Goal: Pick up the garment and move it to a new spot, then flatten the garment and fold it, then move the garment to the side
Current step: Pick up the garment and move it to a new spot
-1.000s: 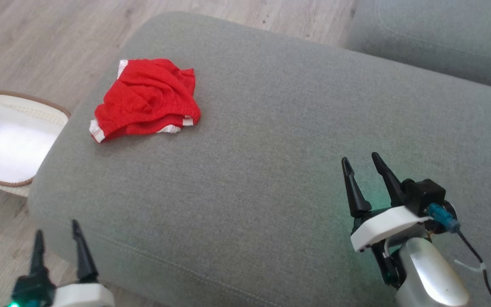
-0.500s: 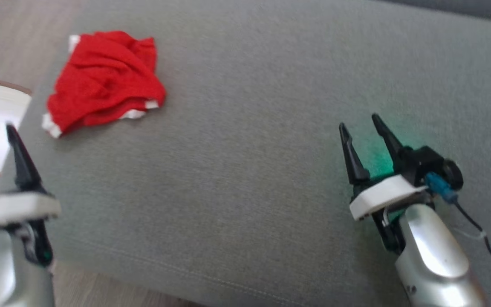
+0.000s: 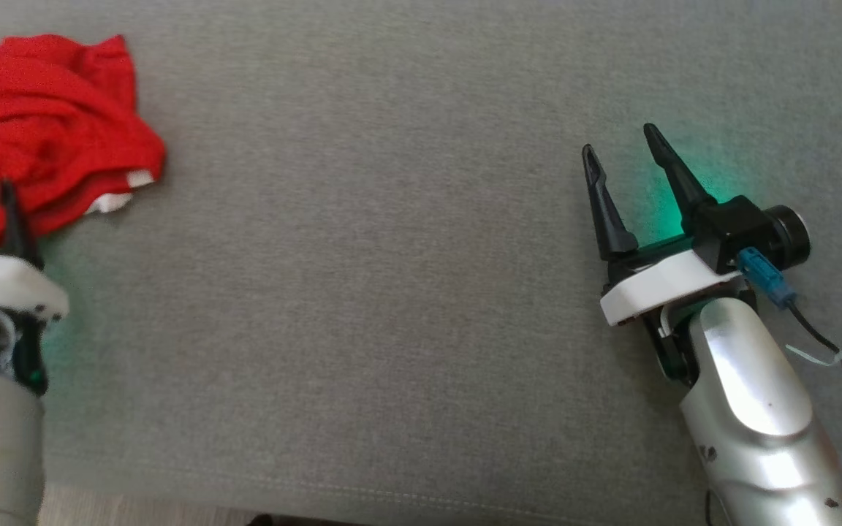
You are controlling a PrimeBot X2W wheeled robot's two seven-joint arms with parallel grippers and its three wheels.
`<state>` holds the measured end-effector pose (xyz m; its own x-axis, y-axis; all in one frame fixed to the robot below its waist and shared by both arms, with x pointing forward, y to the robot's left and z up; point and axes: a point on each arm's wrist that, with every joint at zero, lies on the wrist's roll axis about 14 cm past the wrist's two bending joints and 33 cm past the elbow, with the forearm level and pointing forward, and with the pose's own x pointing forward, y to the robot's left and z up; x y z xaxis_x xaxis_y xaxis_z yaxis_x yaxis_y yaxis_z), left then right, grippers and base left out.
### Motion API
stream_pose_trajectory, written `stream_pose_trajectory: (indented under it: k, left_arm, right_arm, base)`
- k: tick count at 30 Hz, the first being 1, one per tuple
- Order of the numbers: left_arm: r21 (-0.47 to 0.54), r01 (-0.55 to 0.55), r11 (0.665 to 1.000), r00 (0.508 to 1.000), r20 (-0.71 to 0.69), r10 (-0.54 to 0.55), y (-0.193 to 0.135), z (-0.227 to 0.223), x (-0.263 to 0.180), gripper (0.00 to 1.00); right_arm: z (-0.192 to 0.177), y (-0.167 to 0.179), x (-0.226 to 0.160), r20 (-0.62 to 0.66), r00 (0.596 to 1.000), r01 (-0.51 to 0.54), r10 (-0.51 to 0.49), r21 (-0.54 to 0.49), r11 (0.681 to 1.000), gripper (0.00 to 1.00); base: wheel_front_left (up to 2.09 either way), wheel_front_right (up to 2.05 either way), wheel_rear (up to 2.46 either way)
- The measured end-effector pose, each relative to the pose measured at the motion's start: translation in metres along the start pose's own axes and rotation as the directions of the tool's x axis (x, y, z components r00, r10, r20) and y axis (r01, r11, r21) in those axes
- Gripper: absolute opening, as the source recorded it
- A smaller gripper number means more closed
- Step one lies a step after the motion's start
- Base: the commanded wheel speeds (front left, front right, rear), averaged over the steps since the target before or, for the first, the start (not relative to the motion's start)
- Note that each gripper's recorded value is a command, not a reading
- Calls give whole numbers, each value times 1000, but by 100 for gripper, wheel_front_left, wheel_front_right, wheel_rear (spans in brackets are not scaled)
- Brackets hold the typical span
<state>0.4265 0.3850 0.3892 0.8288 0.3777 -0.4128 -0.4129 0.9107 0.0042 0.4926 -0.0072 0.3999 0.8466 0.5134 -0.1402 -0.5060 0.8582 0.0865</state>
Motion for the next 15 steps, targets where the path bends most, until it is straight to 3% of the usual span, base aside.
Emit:
stream_pose_trajectory:
  k: [7,8,9,12,15]
  left_arm:
    - [6,-40,999,986,-160,41,10,-42,8,100]
    - [3,-38,999,984,-174,38,7,-44,10,43]
    - [-6,-38,999,983,-181,36,6,-44,10,0]
    - [-2,-19,1000,984,-178,18,0,-42,9,0]
    - [54,4,999,996,-90,1,2,-20,10,0]
  right_arm:
    - [-9,-20,-5,-16,999,47,-48,-9,999,100]
    - [-9,-22,-5,-15,998,54,-54,-8,999,100]
    - [-9,-23,-5,-14,998,58,-59,-8,998,100]
    - [-5,-24,-6,-6,998,63,-63,-12,998,100]
    - [3,-24,-8,8,998,67,-67,-11,998,100]
  base:
    - [0,0,0]
    - [0,0,0]
    - [0,0,0]
    - [0,0,0]
    - [0,0,0]
